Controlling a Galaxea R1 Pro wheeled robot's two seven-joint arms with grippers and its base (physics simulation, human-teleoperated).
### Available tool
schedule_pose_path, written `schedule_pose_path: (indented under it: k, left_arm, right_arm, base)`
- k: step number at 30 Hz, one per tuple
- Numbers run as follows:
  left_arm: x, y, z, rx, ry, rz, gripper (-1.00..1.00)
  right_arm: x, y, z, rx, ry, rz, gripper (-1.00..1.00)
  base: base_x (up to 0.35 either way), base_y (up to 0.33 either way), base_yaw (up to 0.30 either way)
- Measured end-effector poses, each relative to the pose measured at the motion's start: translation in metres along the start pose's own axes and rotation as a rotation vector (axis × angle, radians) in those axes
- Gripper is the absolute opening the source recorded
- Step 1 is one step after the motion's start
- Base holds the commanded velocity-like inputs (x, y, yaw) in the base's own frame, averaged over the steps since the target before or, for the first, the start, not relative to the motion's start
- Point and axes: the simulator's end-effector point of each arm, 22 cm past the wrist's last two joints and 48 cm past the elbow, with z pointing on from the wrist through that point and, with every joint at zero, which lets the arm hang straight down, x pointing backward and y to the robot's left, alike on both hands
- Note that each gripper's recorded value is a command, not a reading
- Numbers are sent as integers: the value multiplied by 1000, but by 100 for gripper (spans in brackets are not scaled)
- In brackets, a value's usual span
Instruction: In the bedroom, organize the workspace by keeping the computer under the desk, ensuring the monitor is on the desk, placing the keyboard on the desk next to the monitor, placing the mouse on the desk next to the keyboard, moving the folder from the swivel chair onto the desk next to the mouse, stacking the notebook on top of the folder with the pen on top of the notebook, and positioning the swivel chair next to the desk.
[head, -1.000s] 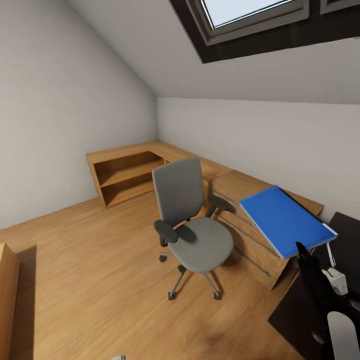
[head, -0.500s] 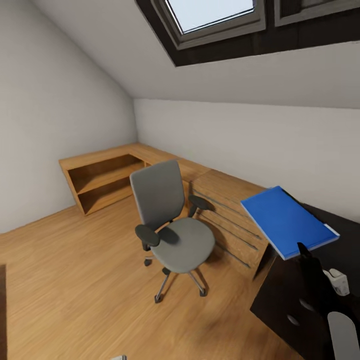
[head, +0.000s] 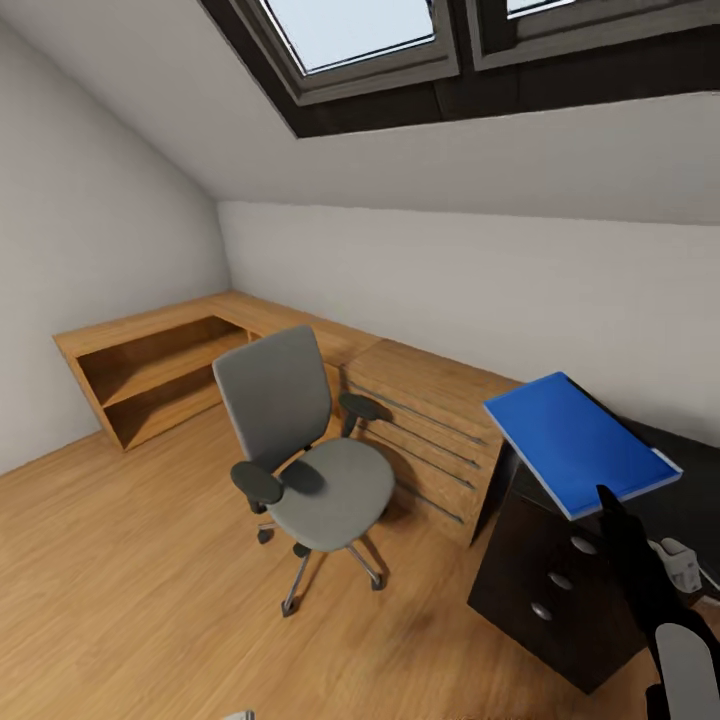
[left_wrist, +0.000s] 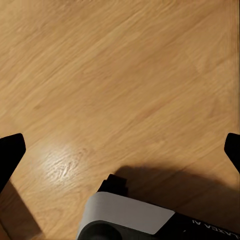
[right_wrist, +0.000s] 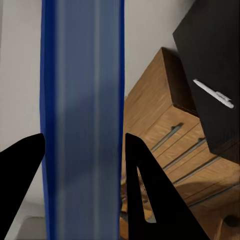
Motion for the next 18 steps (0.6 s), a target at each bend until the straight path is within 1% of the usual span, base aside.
schedule_pose_path:
  k: [4, 5, 8, 9, 10, 11, 13, 18]
  left_arm:
    - [-1, 1, -5, 0, 0, 0, 100]
    - [-2, 1, -6, 0, 0, 0, 100]
    - [-2, 2, -9, 0, 0, 0, 100]
    - [-3, 2, -11, 0, 1, 0, 100]
    - [-3, 2, -12, 0, 1, 0, 100]
    - [-3, 2, -13, 0, 1, 0, 100]
    - [-4, 3, -14, 0, 1, 0, 100]
    - [-4, 3, -14, 0, 1, 0, 100]
  right_arm:
    - [-2, 4, -1, 0, 0, 0, -100]
    - [-3, 5, -2, 0, 0, 0, -100]
    - [-11, 10, -3, -8, -27, 23, -100]
    - [-13, 12, -4, -13, -33, 37, -100]
    - [-15, 15, -4, -21, -37, 62, -100]
    - [-17, 18, -4, -35, -42, 101, -100]
    - [-20, 23, -5, -53, -48, 146, -100]
    - [-19, 22, -5, -51, -48, 157, -100]
  base:
    - [0, 0, -268]
    - [0, 0, -106]
    - [0, 0, -52]
    - [0, 0, -22]
    - [0, 0, -11]
    - [0, 0, -7]
    - [0, 0, -1]
    - [0, 0, 0]
